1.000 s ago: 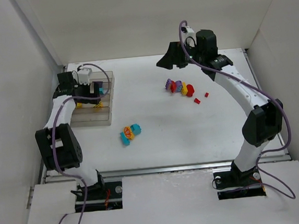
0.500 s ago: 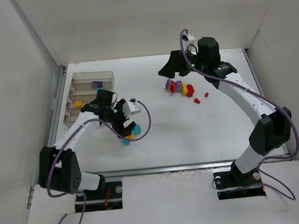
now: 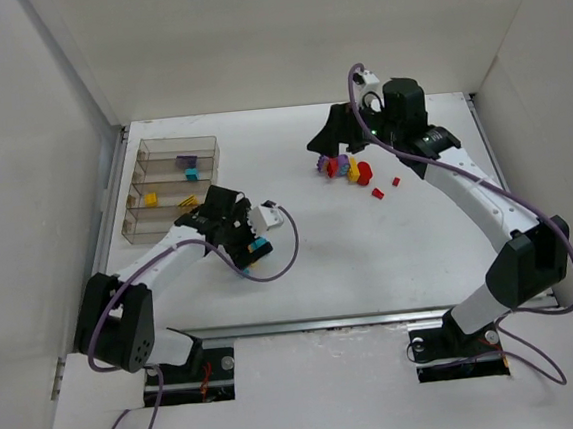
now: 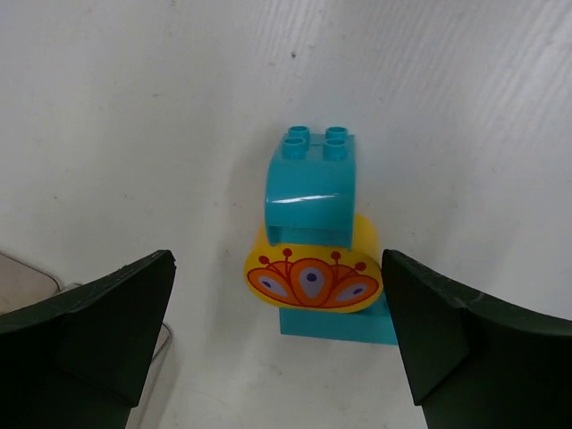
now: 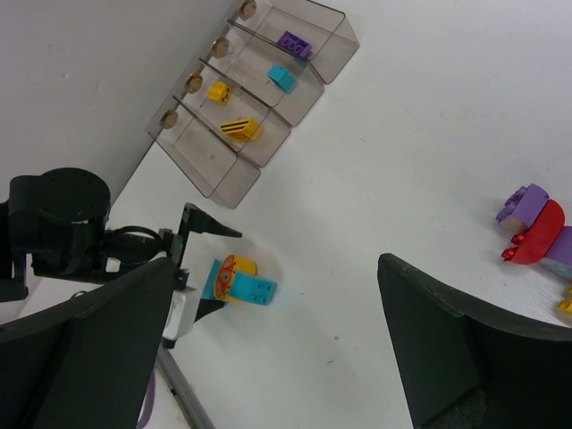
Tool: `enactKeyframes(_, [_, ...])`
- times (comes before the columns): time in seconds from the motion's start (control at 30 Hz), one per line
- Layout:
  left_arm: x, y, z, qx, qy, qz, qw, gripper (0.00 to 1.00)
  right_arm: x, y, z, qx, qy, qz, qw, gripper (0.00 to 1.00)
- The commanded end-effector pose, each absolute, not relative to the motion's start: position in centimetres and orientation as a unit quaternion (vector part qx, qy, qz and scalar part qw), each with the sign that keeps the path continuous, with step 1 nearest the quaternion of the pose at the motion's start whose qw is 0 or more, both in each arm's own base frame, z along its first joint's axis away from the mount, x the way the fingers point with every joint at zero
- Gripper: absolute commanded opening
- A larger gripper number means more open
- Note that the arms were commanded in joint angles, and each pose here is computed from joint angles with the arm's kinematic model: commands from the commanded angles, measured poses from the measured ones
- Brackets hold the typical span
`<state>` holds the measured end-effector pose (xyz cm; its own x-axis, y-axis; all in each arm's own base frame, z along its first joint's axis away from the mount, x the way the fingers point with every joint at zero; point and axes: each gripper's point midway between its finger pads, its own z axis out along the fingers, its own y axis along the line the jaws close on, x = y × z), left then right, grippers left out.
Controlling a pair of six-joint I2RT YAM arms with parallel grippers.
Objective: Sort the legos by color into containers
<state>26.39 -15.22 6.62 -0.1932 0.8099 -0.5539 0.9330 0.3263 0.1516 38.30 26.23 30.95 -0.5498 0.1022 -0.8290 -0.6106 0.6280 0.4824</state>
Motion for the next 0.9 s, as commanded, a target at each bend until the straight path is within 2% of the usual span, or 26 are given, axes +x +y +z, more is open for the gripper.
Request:
enactKeyframes(0.0, [28.2,-14.4,5.9,0.542,0.785,-0.069,0.292,1.0,37.8,26.1,33.5,-0.175,0.764,0.395,0.48,1.0])
enactKeyframes(0.07, [28.0,-14.3,5.4,0.543,0.788,-0.071,0.282,1.0,38.0,26.2,33.6,-0.178,0.763,0.393,0.482,1.0])
enactKeyframes(0.23, [25.4,-16.0,6.3,0.573,0.764,-0.153,0.256,1.0,38.5,26.7,33.0,-0.182,0.766,0.398,0.47,1.0])
enactKeyframes(0.53, [25.7,-15.1,4.6,0.579,0.767,-0.127,0.243,1.0,39.4,27.2,32.9,-0.184,0.767,0.401,0.467,1.0])
enactKeyframes(0.6, [25.7,-14.8,4.1,0.582,0.769,-0.122,0.235,0.96,39.5,27.3,32.4,-0.186,0.769,0.403,0.461,1.0])
enactKeyframes(0.67, [25.8,-14.9,3.6,0.582,0.771,-0.124,0.226,0.86,39.4,27.5,32.9,-0.189,0.765,0.407,0.463,1.0])
enactKeyframes(0.8, [25.8,-14.5,3.3,0.586,0.77,-0.123,0.22,0.57,39.5,27.4,33.6,-0.188,0.762,0.404,0.469,1.0])
enactKeyframes(0.87, [25.7,-14.6,3.3,0.586,0.769,-0.127,0.22,0.5,39.6,27.3,33.6,-0.191,0.762,0.402,0.471,1.0])
